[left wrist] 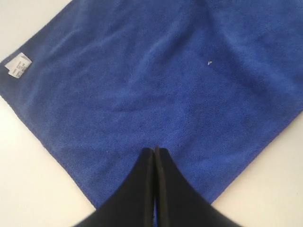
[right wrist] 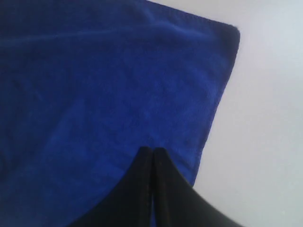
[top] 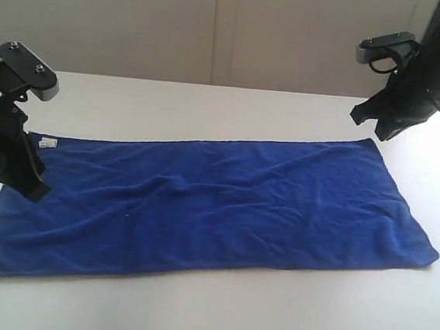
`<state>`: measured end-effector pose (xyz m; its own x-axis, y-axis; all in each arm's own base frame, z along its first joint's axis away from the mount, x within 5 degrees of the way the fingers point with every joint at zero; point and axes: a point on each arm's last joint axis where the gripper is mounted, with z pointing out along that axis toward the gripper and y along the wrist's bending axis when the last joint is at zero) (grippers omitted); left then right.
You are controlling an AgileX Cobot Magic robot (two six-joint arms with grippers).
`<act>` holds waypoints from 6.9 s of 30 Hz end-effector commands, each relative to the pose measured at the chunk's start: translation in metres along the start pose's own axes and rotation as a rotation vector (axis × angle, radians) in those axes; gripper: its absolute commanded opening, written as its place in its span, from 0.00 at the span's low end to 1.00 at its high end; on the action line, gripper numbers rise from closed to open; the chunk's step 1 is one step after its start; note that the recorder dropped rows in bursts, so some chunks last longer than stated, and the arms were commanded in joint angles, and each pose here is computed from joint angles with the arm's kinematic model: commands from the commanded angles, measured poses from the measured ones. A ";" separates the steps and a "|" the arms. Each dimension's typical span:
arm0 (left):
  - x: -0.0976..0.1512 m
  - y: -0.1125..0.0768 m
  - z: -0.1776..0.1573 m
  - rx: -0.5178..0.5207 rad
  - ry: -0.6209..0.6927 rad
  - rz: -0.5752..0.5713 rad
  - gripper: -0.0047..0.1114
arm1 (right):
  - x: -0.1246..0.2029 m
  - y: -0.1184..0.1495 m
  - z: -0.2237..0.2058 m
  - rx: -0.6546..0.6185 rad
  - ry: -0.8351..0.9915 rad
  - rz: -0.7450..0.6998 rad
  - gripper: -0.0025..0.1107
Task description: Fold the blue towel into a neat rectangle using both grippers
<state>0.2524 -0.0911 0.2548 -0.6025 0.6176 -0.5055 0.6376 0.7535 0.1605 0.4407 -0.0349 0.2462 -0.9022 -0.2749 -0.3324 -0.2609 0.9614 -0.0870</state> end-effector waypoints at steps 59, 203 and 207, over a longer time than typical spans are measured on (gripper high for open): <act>0.078 -0.009 0.096 -0.052 0.489 -0.197 0.04 | 0.157 0.040 0.074 0.120 0.179 0.249 0.02; 0.083 -0.007 0.085 -0.002 0.659 -0.025 0.04 | 0.194 0.072 -0.016 0.211 -0.084 0.365 0.02; 0.082 -0.007 0.085 -0.003 0.657 -0.025 0.15 | 0.192 0.072 -0.017 0.209 -0.093 0.368 0.02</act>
<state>0.2418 -0.0641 0.1413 -0.7840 0.6132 0.0964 0.6203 0.7678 0.1606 0.2407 -0.0195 0.1868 -0.8952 0.0824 -0.4379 0.1588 0.9772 -0.1407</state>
